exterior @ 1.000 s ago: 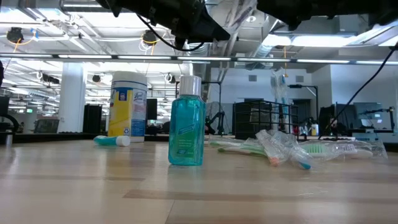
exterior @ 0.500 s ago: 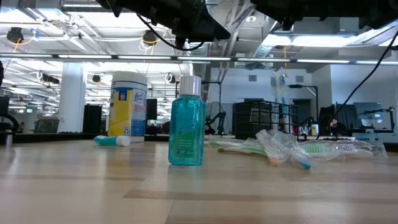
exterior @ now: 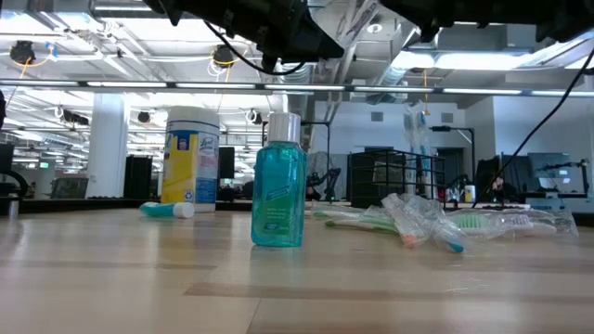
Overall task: Pick & Place toothbrushing station
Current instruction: Put the purple toothbrush into the mesh organizer
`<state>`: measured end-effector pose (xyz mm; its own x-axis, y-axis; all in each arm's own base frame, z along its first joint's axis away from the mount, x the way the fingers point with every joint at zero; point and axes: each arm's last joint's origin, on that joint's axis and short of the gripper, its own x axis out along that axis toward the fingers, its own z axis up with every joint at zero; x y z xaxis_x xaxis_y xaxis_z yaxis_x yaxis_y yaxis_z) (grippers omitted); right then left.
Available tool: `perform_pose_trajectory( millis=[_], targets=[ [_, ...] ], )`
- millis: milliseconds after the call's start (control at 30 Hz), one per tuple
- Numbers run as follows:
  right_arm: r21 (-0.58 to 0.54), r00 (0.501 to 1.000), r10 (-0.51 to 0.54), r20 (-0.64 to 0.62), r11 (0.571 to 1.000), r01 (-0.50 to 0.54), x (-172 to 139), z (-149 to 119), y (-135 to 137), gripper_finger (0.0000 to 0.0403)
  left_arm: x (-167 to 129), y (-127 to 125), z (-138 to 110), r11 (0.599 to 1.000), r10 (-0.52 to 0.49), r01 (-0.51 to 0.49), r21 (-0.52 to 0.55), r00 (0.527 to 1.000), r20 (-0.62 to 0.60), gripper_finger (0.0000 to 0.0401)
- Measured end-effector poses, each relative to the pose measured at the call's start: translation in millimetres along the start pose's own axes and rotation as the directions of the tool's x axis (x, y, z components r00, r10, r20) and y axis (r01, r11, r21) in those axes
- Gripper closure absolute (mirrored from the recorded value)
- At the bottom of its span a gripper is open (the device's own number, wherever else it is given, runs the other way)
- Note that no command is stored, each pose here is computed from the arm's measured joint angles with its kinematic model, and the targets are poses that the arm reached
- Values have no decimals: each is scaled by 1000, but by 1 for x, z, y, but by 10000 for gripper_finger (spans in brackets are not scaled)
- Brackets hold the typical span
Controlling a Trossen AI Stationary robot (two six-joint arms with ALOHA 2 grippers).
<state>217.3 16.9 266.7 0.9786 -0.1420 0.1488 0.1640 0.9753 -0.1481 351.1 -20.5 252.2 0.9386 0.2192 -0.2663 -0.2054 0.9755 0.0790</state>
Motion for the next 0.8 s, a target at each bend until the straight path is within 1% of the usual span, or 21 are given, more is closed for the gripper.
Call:
perform_pose_trajectory(
  millis=[133, 267, 500, 700, 800],
  targets=[
    [-3, 1000, -2, -1, 1000, 2, 0, 0, 0, 399, 0, 0, -1, 1000, 6, -6, 1, 1000, -5, 338],
    [-3, 1000, -3, -3, 1000, 3, 0, 0, 0, 400, 0, 0, -2, 1000, 5, -5, 4, 1000, -17, 325],
    [0, 1000, -4, -13, 1000, 4, 0, -1, 0, 402, -6, 2, -2, 1000, 11, -9, 20, 998, -63, 319],
    [14, 1000, -10, -13, 1000, 10, -7, 5, -3, 402, -13, 4, 4, 999, 10, -8, 44, 998, -57, 318],
    [21, 1000, -20, -10, 1000, 21, -11, 9, -6, 402, -16, 5, 4, 999, 11, -7, 53, 997, -80, 318]
  ],
)
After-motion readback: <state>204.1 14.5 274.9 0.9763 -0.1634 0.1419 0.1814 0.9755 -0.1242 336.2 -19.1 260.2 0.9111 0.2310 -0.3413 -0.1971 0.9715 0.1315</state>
